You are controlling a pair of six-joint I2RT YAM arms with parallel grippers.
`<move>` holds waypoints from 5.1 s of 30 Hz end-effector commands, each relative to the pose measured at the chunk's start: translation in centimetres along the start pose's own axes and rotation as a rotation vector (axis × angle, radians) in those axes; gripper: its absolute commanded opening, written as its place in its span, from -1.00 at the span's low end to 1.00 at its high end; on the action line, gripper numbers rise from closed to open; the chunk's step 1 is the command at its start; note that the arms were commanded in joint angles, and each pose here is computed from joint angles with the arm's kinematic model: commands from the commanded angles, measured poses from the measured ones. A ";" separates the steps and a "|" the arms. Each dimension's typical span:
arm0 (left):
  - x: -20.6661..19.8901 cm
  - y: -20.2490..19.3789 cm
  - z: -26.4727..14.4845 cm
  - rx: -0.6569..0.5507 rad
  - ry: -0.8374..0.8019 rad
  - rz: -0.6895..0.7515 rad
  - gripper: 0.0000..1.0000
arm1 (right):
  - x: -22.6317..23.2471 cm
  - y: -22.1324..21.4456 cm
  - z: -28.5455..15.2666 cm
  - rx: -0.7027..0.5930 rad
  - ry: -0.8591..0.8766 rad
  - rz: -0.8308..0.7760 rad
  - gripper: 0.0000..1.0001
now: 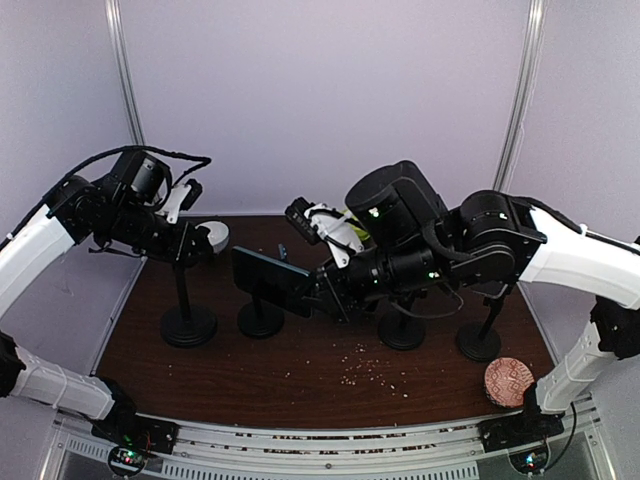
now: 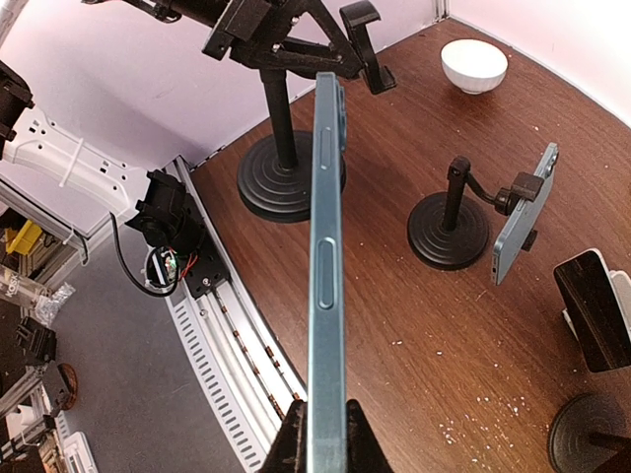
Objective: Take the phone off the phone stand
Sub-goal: Remove the phone from the phone stand, then place the phone stand in the corner of the board.
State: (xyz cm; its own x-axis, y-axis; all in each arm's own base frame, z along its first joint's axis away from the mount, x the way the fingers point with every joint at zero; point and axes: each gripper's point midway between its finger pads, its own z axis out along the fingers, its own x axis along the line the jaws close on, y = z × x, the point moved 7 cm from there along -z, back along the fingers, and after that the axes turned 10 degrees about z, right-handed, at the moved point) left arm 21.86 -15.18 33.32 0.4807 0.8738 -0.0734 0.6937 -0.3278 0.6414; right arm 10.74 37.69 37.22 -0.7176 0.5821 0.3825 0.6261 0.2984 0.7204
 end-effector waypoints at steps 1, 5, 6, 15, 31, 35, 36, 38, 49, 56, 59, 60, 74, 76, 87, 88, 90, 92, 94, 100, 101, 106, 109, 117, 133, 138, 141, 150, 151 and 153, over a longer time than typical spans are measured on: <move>0.6 1.1 -1.6 -0.085 0.017 0.002 -1.00 | 0.5 1.2 -1.7 -0.060 0.048 0.010 -1.00; 0.9 1.0 -1.8 -0.084 0.029 -0.002 -1.00 | 0.4 1.0 -1.9 -0.061 0.048 0.010 -1.00; 1.0 1.0 -1.8 -0.084 0.031 -0.002 -1.00 | 0.4 0.9 -2.0 -0.062 0.048 0.011 -1.00; 1.5 0.9 -2.1 -0.081 0.051 -0.006 -1.00 | 0.1 0.7 -2.4 -0.068 0.043 0.012 -1.00; 2.5 0.5 -2.6 -0.075 0.084 -0.009 -1.00 | -0.2 0.5 -2.2 -0.067 0.029 0.013 -1.00; 3.0 0.5 -2.8 -0.075 0.096 -0.012 -1.00 | -0.1 0.6 -2.2 -0.071 0.028 0.014 -1.00; 3.1 0.5 -2.8 -0.075 0.099 -0.011 -1.00 | -0.2 0.6 -2.1 -0.070 0.027 0.014 -1.00; 3.3 0.4 -3.0 -0.076 0.102 -0.012 -1.00 | -0.1 0.6 -2.1 -0.070 0.027 0.013 -1.00; 4.4 0.1 -3.0 -0.068 0.120 -0.023 -1.00 | -0.1 0.7 -1.6 -0.064 0.023 0.011 -1.00; 4.8 0.1 -3.3 -0.070 0.126 -0.022 -1.00 | 0.0 1.1 -1.6 -0.072 0.027 0.017 -1.00; 5.1 0.1 -3.5 -0.075 0.133 -0.020 -1.00 | -0.1 1.0 -1.6 -0.069 0.024 0.021 -1.00; 5.2 0.2 -3.5 -0.079 0.137 -0.019 -1.00 | -0.1 0.9 -1.6 -0.069 0.025 0.021 -1.00; 9.3 3.2 -2.4 -0.278 0.241 0.001 -1.00 | -0.4 0.7 -2.1 -0.067 0.016 0.043 -1.00; 10.2 3.5 -1.8 -0.322 0.268 -0.003 -1.00 | -0.6 0.6 -2.4 -0.072 0.010 0.048 -1.00; 14.7 4.7 -0.1 -0.485 0.424 0.001 -1.00 | -1.4 0.3 -3.7 -0.095 -0.017 0.072 -1.00; 15.0 4.8 0.0 -0.498 0.435 0.002 -1.00 | -1.4 0.3 -3.8 -0.097 -0.017 0.073 -1.00; 15.5 5.0 0.2 -0.537 0.457 0.011 -1.00 | -1.5 0.2 -4.0 -0.099 -0.019 0.075 -1.00; 16.0 5.2 0.1 -0.580 0.486 0.019 -1.00 | -1.6 0.1 -4.2 -0.102 -0.020 0.075 -1.00; 16.6 5.4 0.1 -0.603 0.508 0.013 -1.00 | -1.8 0.0 -4.4 -0.106 -0.022 0.076 -1.00; 18.9 5.7 1.4 -0.587 0.513 -0.020 -1.00 | -2.1 -0.3 -4.7 -0.109 -0.027 0.072 -1.00; 19.2 5.8 1.5 -0.592 0.513 -0.027 -1.00 | -2.1 -0.3 -4.7 -0.111 -0.028 0.071 -1.00; 20.4 6.0 2.7 -0.608 0.490 -0.050 -1.00 | -2.2 -0.5 -4.7 -0.106 -0.033 0.064 -1.00; 20.9 5.8 3.4 -0.608 0.498 -0.039 -1.00 | -2.3 -0.5 -4.7 -0.104 -0.039 0.059 -1.00; 22.2 5.7 5.4 -0.596 0.501 -0.057 -1.00 | -2.5 -0.4 -5.0 -0.110 -0.053 0.052 -1.00; 23.7 0.4 9.7 -0.479 0.499 -0.190 -1.00 | -3.0 -0.9 -5.6 -0.121 -0.061 0.080 -1.00; 23.6 -0.9 10.0 -0.458 0.507 -0.206 -0.89 | -2.8 -0.7 -5.3 -0.117 -0.056 0.081 -1.00; 23.6 -1.4 10.0 -0.453 0.514 -0.218 -0.79 | -2.7 -0.7 -5.3 -0.118 -0.055 0.084 -1.00; 23.2 -2.5 9.6 -0.442 0.527 -0.240 -0.44 | -2.8 -0.7 -5.6 -0.127 -0.051 0.095 -1.00; 23.1 -2.6 9.5 -0.445 0.528 -0.241 -0.36 | -2.8 -0.7 -5.6 -0.127 -0.052 0.095 -1.00; 22.9 -2.6 9.0 -0.452 0.532 -0.241 -0.12 | -2.8 -0.7 -5.7 -0.129 -0.052 0.094 -1.00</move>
State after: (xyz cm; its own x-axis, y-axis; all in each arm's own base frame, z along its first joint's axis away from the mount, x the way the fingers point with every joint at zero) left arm 36.08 1.97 20.03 -0.0262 0.9981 0.0557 0.5215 -0.0338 0.8526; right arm 10.32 31.92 37.12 -0.6479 0.6554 0.3882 0.6556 0.2204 0.7222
